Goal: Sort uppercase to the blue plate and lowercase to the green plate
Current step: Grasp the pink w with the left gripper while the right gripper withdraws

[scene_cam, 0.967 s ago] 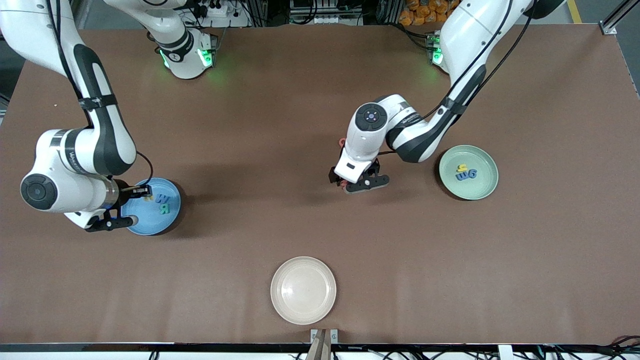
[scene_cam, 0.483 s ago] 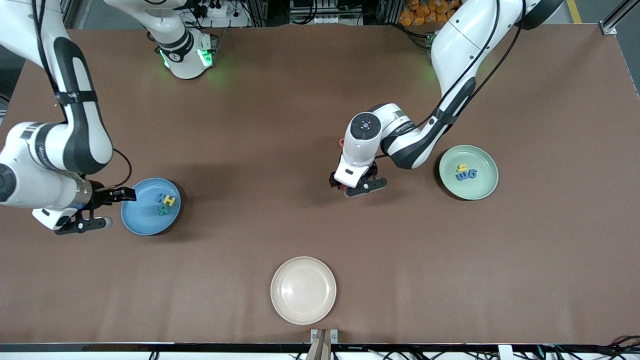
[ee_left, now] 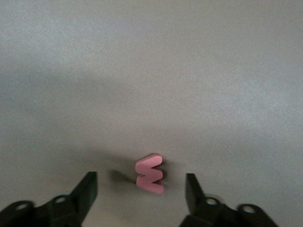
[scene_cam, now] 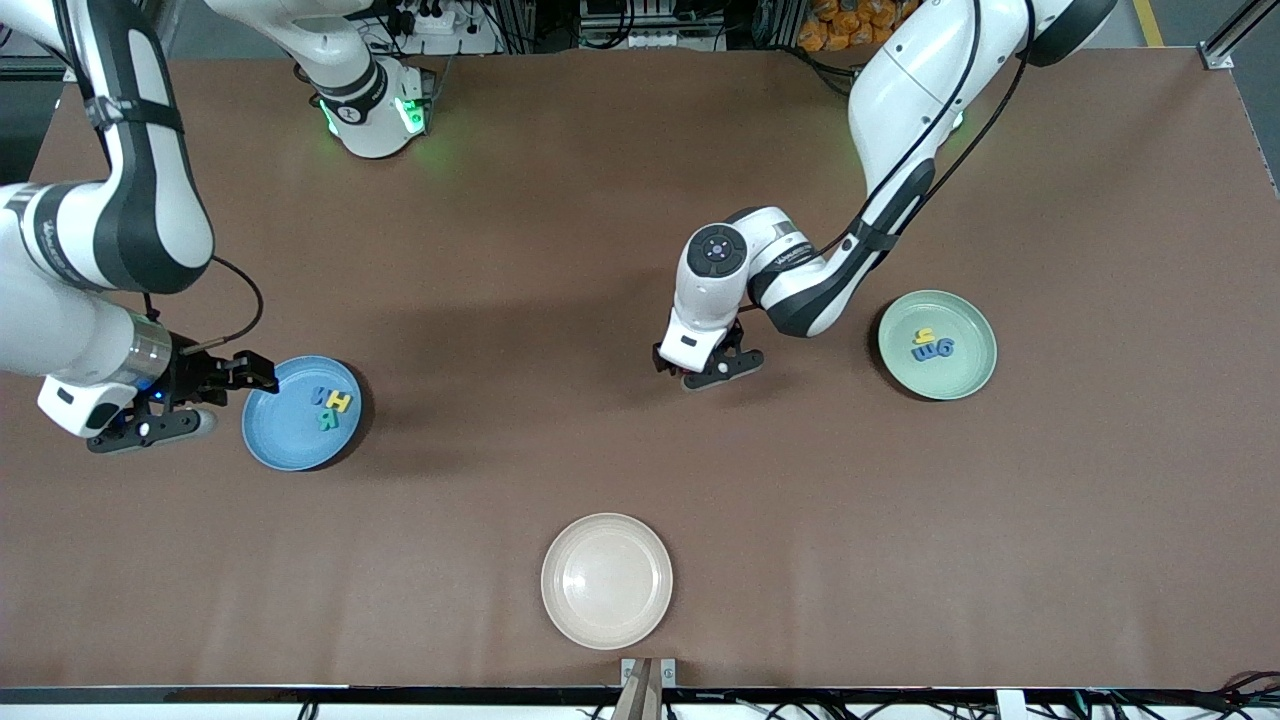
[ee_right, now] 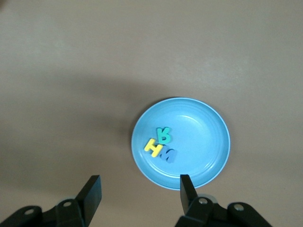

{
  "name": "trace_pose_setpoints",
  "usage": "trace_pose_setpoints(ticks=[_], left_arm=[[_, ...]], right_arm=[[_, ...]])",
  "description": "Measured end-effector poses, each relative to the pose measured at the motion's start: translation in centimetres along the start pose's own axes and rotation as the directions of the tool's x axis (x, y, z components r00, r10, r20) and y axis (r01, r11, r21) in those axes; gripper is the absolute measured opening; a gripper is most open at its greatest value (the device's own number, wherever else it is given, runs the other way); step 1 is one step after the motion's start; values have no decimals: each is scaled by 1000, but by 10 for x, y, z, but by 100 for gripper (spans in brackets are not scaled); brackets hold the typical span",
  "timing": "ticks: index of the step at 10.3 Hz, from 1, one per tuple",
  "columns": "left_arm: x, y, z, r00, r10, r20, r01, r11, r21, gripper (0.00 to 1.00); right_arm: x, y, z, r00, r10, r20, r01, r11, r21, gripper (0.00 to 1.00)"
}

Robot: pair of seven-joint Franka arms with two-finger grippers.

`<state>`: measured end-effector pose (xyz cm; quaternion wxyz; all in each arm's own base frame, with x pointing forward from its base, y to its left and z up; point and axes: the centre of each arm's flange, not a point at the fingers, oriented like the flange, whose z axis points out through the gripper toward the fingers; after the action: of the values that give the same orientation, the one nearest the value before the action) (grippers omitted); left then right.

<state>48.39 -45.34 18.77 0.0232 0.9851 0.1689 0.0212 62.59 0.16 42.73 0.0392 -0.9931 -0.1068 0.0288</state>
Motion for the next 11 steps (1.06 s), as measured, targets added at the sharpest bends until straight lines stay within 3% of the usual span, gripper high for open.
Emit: trace_pose_setpoints(ticks=[4, 8, 11], left_arm=[[0, 5, 2, 1000, -11, 1, 11, 1000, -6, 59], [3, 7, 14, 1000, -7, -7, 7, 1000, 3, 56], [4, 8, 13, 1000, -8, -9, 8, 1000, 1, 48]], right_arm=[[-27, -13, -67, 1000, -15, -17, 15, 1000, 10, 79], [-54, -13, -135, 993, -9, -118, 9, 1000, -4, 79], [-63, -9, -161, 992, 0, -127, 0, 1000, -5, 79]])
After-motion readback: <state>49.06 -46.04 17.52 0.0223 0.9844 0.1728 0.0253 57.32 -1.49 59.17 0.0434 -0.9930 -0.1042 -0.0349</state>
